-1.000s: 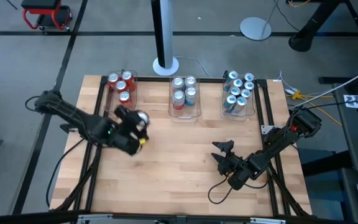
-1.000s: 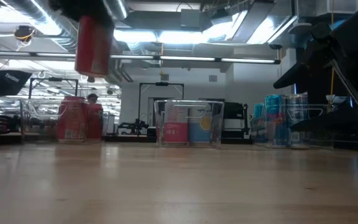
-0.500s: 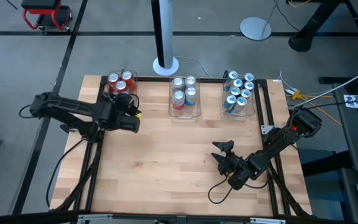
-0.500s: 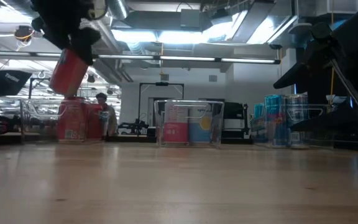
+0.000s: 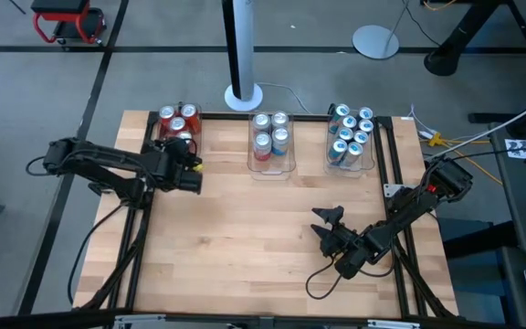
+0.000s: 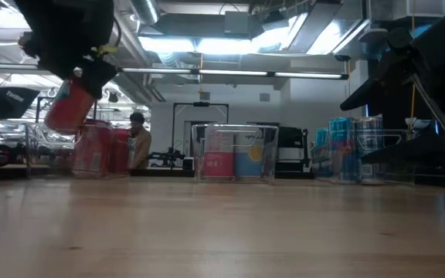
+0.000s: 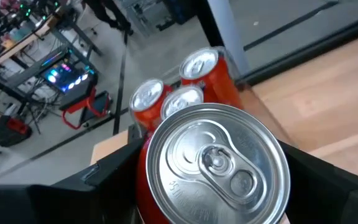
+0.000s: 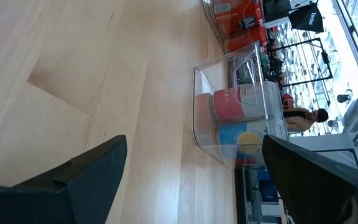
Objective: Sort soda cans
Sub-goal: Put the red soda can into the top left transparent bin, then return to Home Position
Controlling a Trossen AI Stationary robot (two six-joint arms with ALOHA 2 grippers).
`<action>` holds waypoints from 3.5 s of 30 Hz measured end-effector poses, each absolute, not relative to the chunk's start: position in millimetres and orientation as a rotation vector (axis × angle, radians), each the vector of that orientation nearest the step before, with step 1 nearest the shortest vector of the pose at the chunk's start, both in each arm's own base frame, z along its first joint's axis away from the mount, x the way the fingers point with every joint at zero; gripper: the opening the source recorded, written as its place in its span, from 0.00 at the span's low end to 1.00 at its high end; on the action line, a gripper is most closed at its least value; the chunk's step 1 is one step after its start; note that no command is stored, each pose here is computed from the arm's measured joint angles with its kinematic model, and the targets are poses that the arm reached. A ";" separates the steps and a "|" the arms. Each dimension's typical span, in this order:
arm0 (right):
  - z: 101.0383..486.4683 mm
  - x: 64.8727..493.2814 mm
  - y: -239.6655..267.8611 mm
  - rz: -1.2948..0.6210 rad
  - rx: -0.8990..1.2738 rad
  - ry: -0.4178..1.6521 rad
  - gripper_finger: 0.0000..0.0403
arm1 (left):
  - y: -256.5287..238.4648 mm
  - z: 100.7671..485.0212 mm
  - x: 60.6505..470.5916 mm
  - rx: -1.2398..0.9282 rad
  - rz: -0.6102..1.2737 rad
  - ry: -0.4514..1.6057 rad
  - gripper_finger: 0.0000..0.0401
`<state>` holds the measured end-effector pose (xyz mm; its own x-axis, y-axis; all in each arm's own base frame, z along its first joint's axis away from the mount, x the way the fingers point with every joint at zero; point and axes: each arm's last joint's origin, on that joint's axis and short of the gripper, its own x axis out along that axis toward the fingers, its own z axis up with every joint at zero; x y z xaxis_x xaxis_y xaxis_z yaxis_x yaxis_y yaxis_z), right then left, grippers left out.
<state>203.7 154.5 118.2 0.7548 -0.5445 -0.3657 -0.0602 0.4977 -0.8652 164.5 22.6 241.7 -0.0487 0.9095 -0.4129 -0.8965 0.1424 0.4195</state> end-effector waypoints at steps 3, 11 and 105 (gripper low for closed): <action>118.1 203.7 154.5 -0.321 -1.024 0.678 0.93 | 22.0 235.1 162.3 0.000 1.471 0.699 0.74; 118.2 203.7 154.5 -0.321 -1.024 0.678 0.93 | 21.4 221.1 156.0 -0.088 1.509 0.688 0.74; 123.6 217.1 137.0 -0.183 -1.127 0.795 0.93 | -86.3 247.6 196.0 0.055 0.149 0.445 0.05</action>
<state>217.1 137.0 123.6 0.7172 -0.5101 -0.4748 -0.2508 0.4467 -0.8588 196.0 -86.3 247.6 0.8917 0.1559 -0.4250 -0.1317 0.9876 0.0860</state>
